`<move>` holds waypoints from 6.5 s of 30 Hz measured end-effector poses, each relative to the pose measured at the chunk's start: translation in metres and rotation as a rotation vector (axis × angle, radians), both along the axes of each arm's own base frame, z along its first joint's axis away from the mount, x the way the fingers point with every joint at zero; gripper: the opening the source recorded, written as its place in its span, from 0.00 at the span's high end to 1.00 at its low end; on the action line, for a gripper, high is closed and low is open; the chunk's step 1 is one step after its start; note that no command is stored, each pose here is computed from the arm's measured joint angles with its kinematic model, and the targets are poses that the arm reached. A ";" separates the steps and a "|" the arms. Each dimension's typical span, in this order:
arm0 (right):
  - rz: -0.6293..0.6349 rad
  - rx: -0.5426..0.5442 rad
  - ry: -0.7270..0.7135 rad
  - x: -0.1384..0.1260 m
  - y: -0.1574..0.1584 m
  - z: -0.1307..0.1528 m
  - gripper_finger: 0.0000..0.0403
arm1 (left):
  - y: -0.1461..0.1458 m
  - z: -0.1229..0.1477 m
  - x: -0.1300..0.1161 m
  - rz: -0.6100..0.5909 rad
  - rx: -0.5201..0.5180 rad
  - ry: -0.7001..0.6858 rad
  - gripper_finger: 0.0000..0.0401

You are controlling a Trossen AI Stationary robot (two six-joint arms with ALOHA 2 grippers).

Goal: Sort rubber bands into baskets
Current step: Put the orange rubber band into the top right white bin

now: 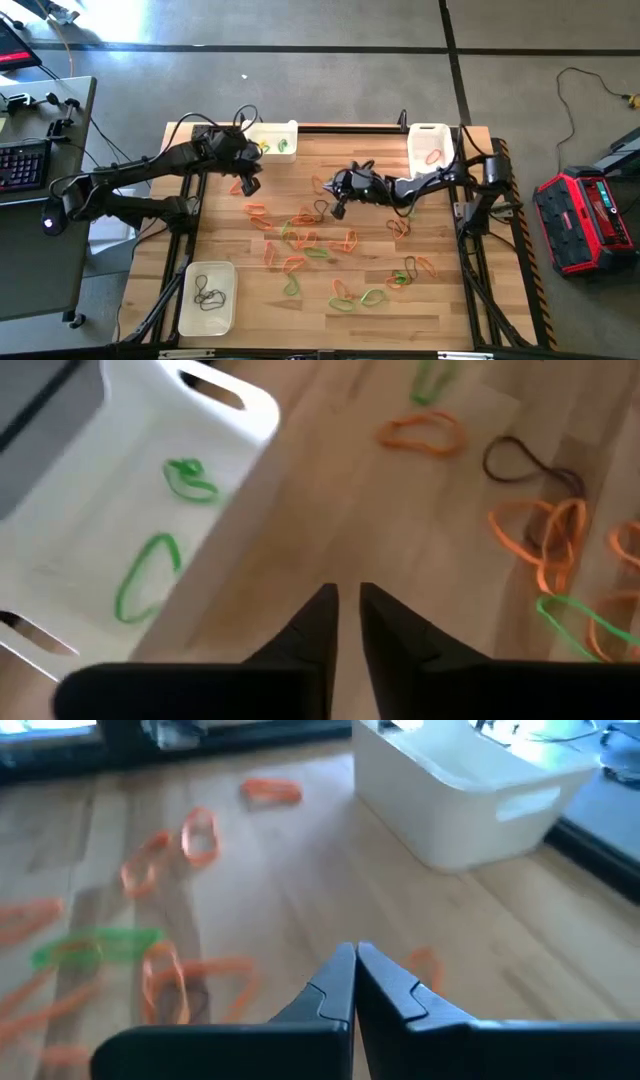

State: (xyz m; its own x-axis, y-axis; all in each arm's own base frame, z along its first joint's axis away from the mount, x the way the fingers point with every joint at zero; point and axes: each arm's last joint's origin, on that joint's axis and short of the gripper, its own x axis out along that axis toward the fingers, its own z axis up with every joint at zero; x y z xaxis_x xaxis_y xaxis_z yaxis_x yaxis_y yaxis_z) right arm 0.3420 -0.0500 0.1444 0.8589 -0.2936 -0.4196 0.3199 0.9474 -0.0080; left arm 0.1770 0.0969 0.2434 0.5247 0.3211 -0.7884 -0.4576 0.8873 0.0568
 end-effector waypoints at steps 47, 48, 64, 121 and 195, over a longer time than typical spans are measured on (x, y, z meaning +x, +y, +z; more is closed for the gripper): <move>0.040 0.030 0.000 0.008 0.003 0.008 1.00 | 0.026 -0.108 0.015 0.266 -0.280 0.632 0.86; 0.040 0.030 -0.001 0.008 0.003 0.008 1.00 | 0.025 -0.106 0.015 0.255 -0.275 0.624 0.90; 0.040 0.040 -0.018 0.009 0.027 0.012 0.99 | -0.023 -0.037 0.049 0.084 -0.061 0.048 1.00; -0.145 0.001 -0.139 -0.001 0.029 0.049 0.99 | -0.043 -0.021 0.134 -0.194 0.126 -0.647 0.90; -0.373 0.540 0.637 -0.177 0.045 0.101 0.87 | -0.044 -0.036 0.128 -0.209 0.189 -0.446 0.66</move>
